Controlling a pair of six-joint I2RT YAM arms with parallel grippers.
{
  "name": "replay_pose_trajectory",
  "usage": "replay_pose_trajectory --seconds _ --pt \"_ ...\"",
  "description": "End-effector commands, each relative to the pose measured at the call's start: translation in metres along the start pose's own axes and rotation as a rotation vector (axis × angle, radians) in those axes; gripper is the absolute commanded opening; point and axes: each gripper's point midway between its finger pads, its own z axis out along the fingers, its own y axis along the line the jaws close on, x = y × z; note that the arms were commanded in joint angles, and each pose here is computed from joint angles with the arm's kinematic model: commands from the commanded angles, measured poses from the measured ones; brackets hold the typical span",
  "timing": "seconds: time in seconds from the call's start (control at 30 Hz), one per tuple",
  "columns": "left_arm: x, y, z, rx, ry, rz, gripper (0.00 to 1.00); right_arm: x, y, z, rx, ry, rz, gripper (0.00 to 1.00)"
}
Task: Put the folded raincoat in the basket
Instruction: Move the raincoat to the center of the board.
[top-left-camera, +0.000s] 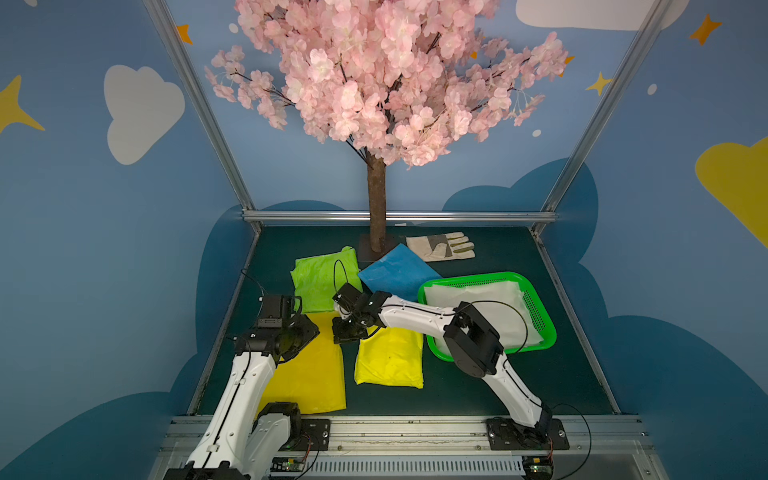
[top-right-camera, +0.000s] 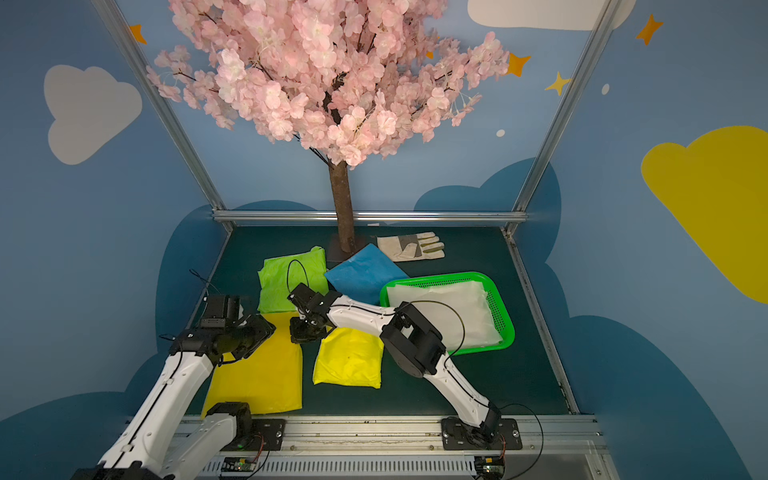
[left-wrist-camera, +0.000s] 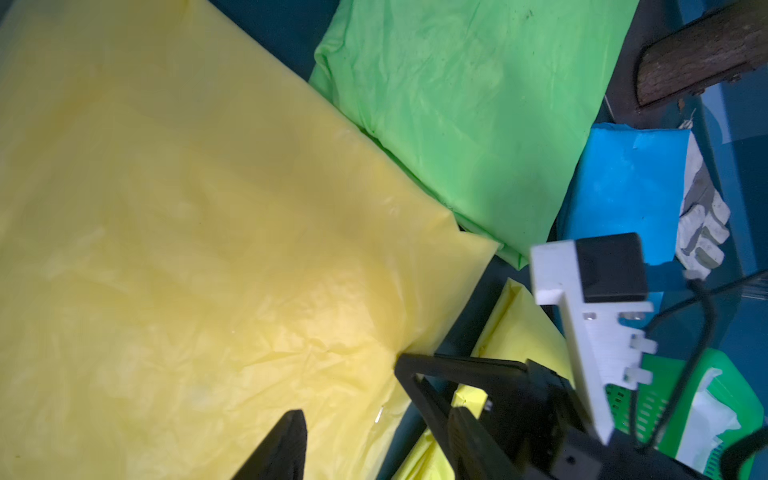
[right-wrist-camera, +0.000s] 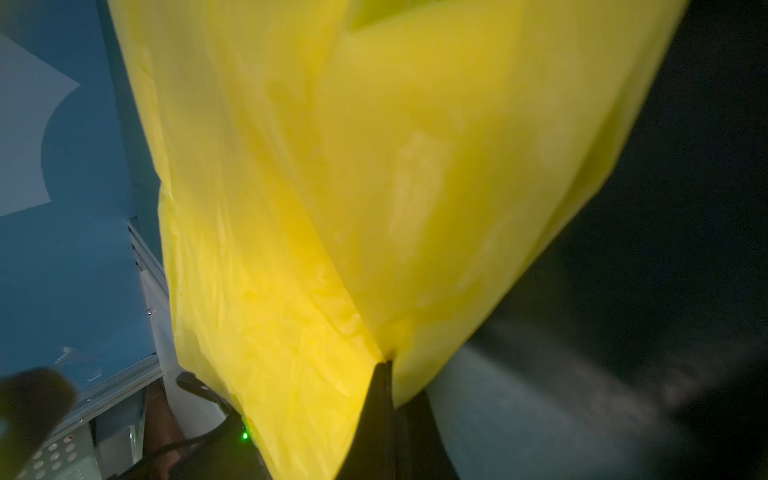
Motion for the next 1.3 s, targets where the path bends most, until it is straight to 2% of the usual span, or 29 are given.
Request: replay_pose_trajectory --seconds 0.0,0.2,0.47,0.5,0.57,0.63,0.77,0.87,0.97,1.07,1.1,1.13,1.17,1.27 --pt "0.005 -0.008 0.003 0.056 0.029 0.004 0.6 -0.025 -0.009 -0.052 0.01 -0.081 -0.033 0.0" --pt "0.011 -0.013 0.009 0.085 0.077 0.018 0.65 -0.046 -0.034 -0.078 0.008 -0.139 -0.001 0.0" --pt "0.009 -0.023 0.014 0.113 0.109 0.051 0.66 -0.056 -0.058 -0.079 0.02 -0.122 0.021 0.0" --pt "0.007 -0.025 0.014 0.113 0.107 0.062 0.66 -0.057 -0.059 -0.081 0.024 -0.119 0.023 0.07" --pt "-0.003 -0.033 0.012 0.117 0.094 0.096 0.67 -0.058 -0.063 -0.089 0.041 -0.121 0.025 0.33" --pt "-0.014 -0.042 0.011 0.117 0.084 0.119 0.67 -0.055 -0.067 -0.104 0.079 -0.15 0.025 0.44" --pt "-0.041 -0.059 0.013 0.099 0.077 0.132 0.68 -0.032 -0.061 -0.141 0.156 -0.201 0.015 0.5" --pt "-0.063 -0.081 0.019 0.123 0.1 0.17 0.69 -0.005 -0.057 -0.172 0.286 -0.291 -0.051 0.53" --pt "-0.085 -0.094 0.031 0.123 0.153 0.188 0.69 0.021 -0.062 -0.198 0.392 -0.377 -0.091 0.56" --pt "-0.101 -0.113 0.045 0.185 0.234 0.199 0.7 0.043 -0.084 -0.219 0.449 -0.433 -0.036 0.62" --pt "-0.105 -0.122 0.05 0.224 0.251 0.225 0.7 0.048 -0.092 -0.225 0.451 -0.451 -0.013 0.72" --pt "-0.109 -0.128 0.055 0.246 0.263 0.248 0.7 0.054 -0.101 -0.232 0.456 -0.472 0.008 0.88" --pt "-0.113 -0.131 0.06 0.251 0.268 0.261 0.71 0.06 -0.108 -0.238 0.457 -0.49 0.038 0.98" --pt "-0.124 -0.133 0.072 0.234 0.289 0.325 0.7 0.075 -0.117 -0.253 0.378 -0.565 0.108 0.98"
